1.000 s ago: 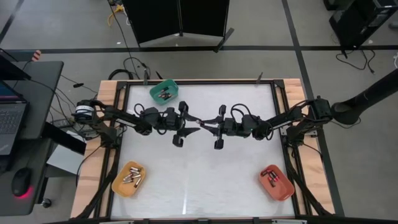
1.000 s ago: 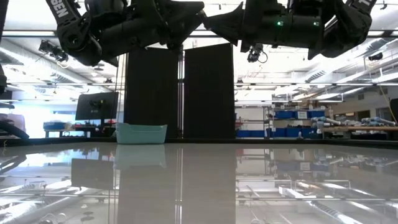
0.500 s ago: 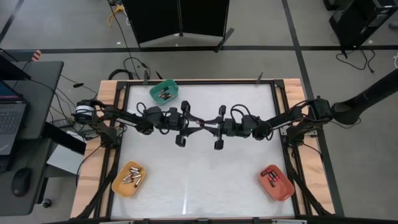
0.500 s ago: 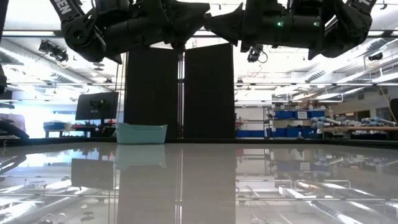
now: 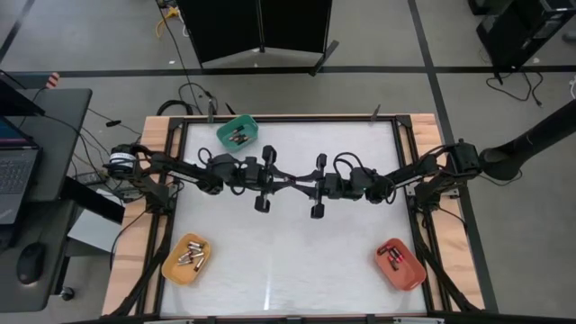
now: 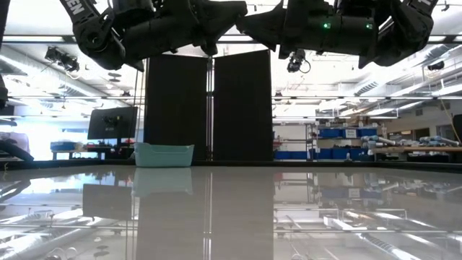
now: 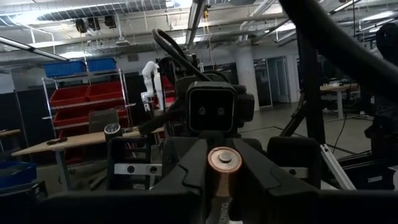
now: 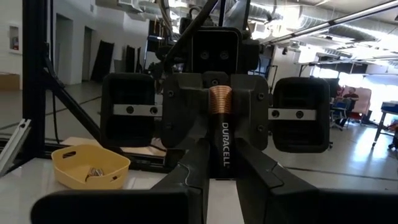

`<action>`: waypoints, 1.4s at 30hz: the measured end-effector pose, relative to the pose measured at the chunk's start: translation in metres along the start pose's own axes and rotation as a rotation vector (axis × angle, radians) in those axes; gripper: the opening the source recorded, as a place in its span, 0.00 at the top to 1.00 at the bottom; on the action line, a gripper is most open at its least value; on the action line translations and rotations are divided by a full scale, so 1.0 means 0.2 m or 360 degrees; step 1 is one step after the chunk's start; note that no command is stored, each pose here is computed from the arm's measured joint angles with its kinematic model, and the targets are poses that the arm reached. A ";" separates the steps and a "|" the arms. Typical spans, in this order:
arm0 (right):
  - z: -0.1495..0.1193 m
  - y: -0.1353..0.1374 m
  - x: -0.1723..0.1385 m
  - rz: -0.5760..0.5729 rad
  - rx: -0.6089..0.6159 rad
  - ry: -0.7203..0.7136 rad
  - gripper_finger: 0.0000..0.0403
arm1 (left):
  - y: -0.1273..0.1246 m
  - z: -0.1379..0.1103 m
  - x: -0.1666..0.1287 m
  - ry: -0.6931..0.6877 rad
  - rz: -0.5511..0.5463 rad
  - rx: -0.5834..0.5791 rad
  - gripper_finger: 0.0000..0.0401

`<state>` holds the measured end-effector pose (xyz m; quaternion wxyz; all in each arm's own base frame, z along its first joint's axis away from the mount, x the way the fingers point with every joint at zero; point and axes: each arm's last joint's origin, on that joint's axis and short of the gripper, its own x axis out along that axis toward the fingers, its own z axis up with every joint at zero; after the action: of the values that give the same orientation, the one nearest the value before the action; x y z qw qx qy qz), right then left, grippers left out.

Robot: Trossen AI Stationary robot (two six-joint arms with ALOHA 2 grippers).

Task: Sort batteries
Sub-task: Put the brown battery into the green bin

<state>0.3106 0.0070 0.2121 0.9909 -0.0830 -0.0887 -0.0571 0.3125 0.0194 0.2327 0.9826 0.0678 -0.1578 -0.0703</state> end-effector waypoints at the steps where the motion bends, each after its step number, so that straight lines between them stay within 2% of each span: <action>1: 0.00 0.00 0.00 0.0000 0.0000 0.0002 0.85 | 0.00 0.00 0.00 -0.0001 0.0004 0.0000 0.87; 4: -0.01 0.00 0.00 0.0002 0.0008 0.0022 0.82 | 0.00 0.00 0.00 0.0006 0.0005 -0.0004 0.87; 8: -0.02 -0.01 0.00 -0.0021 0.0079 0.0078 0.70 | 0.01 0.03 0.04 -0.0015 -0.0014 -0.0008 0.87; 11: -0.03 -0.02 0.00 -0.0115 0.0093 0.0122 0.62 | 0.02 0.04 0.06 0.0037 -0.0074 -0.0016 0.87; 14: -0.04 -0.02 -0.01 -0.0198 0.0049 0.0223 0.56 | 0.06 0.09 0.07 0.0106 -0.0117 -0.0025 0.87; 17: -0.05 -0.02 -0.02 -0.0177 -0.0052 0.0342 0.55 | 0.10 0.14 0.07 0.0215 -0.0129 -0.0020 0.87; 21: -0.08 -0.01 -0.04 -0.0134 -0.0095 0.0505 0.66 | 0.15 0.21 0.03 0.0478 -0.0125 -0.0028 0.87; 25: -0.12 0.00 -0.06 -0.0099 -0.0122 0.0645 0.90 | 0.18 0.27 -0.01 0.0821 -0.0037 -0.0051 0.87; 27: -0.14 0.00 -0.07 -0.0086 -0.0135 0.0715 0.97 | 0.19 0.29 -0.03 0.1044 0.0034 -0.0068 0.87; 31: -0.16 0.00 -0.08 -0.0079 -0.0112 0.0799 0.95 | 0.24 0.35 -0.09 0.1494 0.0190 -0.0117 0.87; 34: -0.17 0.00 -0.08 -0.0074 -0.0112 0.0818 0.97 | 0.31 0.38 -0.14 0.1749 0.0356 -0.0128 0.87; 38: -0.17 0.01 -0.08 -0.0072 -0.0113 0.0816 0.97 | 0.44 0.40 -0.22 0.1922 0.0519 -0.0219 0.87; 42: -0.17 0.01 -0.08 -0.0070 -0.0115 0.0815 0.97 | 0.60 0.33 -0.32 0.2108 0.0643 -0.0248 0.87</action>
<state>0.3002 0.0039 0.1768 0.9760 -0.0992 0.1654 -0.1010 0.2441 0.1392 0.2943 0.8678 -0.0050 0.4707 0.1591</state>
